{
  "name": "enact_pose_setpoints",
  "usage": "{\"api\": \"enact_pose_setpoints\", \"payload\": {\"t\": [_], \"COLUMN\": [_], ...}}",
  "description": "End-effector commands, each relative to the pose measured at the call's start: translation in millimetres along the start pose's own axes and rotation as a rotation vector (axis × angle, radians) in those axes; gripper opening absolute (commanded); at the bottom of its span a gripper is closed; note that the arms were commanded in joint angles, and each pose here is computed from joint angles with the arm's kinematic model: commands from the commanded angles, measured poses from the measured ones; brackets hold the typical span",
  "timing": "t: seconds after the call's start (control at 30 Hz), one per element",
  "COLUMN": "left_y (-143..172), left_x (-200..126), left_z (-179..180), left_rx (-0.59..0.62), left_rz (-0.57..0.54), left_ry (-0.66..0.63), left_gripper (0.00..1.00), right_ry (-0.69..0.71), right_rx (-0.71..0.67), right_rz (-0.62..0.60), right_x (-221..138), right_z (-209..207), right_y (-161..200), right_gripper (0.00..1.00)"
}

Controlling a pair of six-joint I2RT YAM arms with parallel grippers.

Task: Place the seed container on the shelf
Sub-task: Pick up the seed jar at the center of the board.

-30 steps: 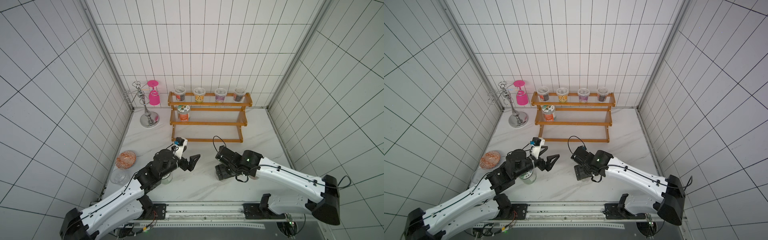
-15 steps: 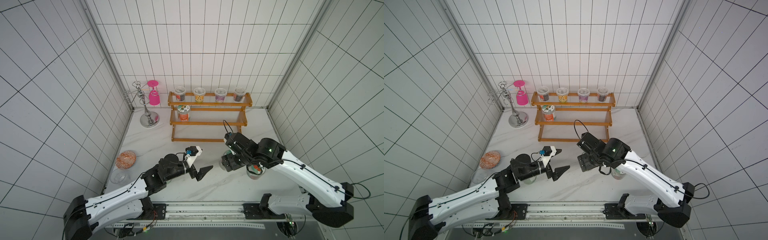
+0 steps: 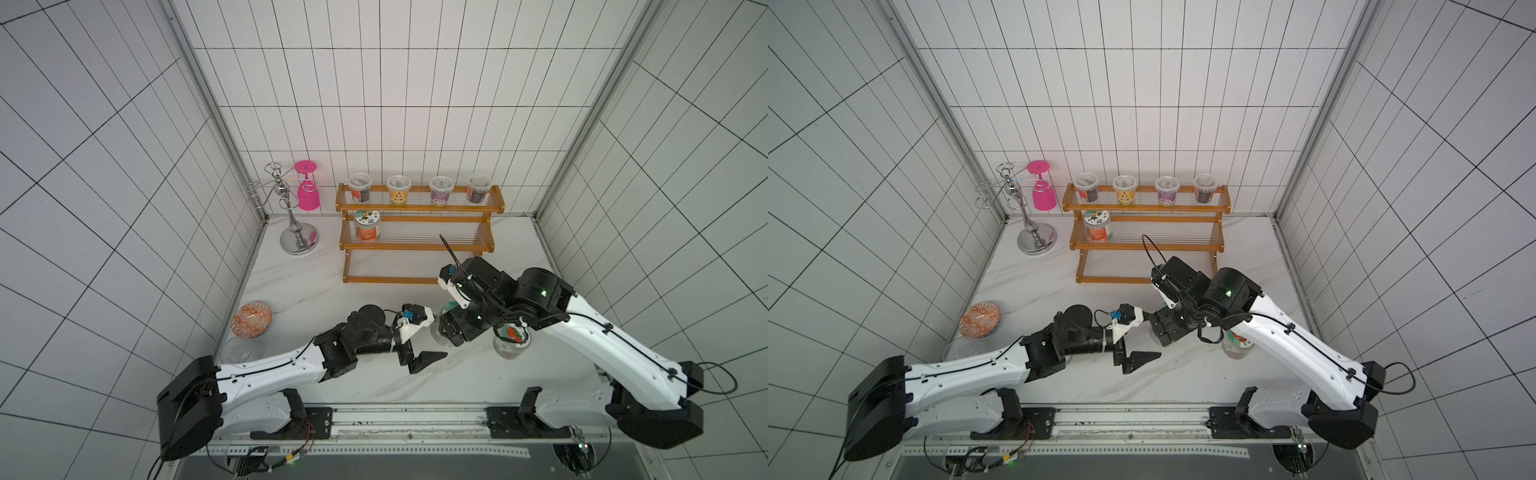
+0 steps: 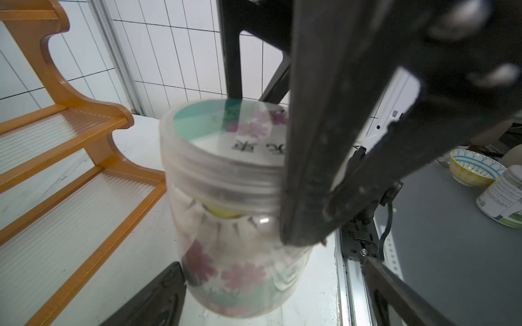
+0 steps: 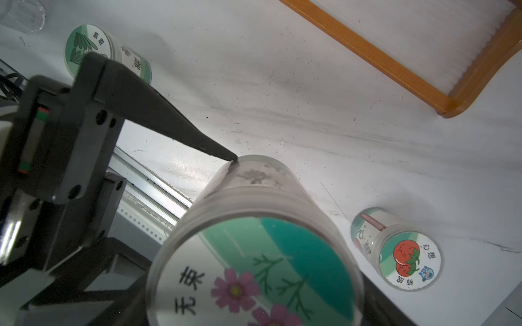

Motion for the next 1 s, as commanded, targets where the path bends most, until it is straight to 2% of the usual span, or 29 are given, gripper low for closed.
{"api": "enact_pose_setpoints", "payload": {"t": [0.0,0.33,0.47,0.63,0.73,0.87,0.97], "left_y": [-26,-24,-25,-26,-27,-30,-30], "left_x": [6,22,24,27,27,25,25], "left_z": [-16,-17,-18,-18,-17,-16,-5], "left_rx": [0.038,0.007,-0.006,-0.006,-0.002,0.004,-0.005], "left_rz": [-0.082,-0.078,-0.084,-0.088,-0.098,-0.134,-0.156], "left_ry": [0.091,0.12,0.128,0.133,0.131,0.119,0.057], "left_gripper": [0.99,0.98,0.92,0.77,0.68,0.68,0.67], "right_ry": [-0.05,-0.087,-0.097,-0.109,-0.106,-0.068,-0.003], "right_rx": [-0.028,-0.041,-0.046,-0.05,-0.052,-0.047,-0.031], "right_rz": [-0.037,-0.035,-0.04,-0.051,-0.056,-0.081,-0.126], "right_x": [-10,-10,-9,-10,-11,-15,-24], "right_z": [7,14,15,17,16,9,-3], "right_y": [-8,-7,-6,-8,-8,-10,-14], "right_gripper": [0.66,0.68,0.68,0.69,0.79,0.94,0.99]}}
Point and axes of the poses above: each gripper's point midway between its finger pads, its own x axis out along the fingers, its own z axis along the line the jaws close on, y = z × x, the point moved 1 cm from there along -x, back along the fingers, and after that the axes turned 9 degrees about -x, right-handed, at the moved point
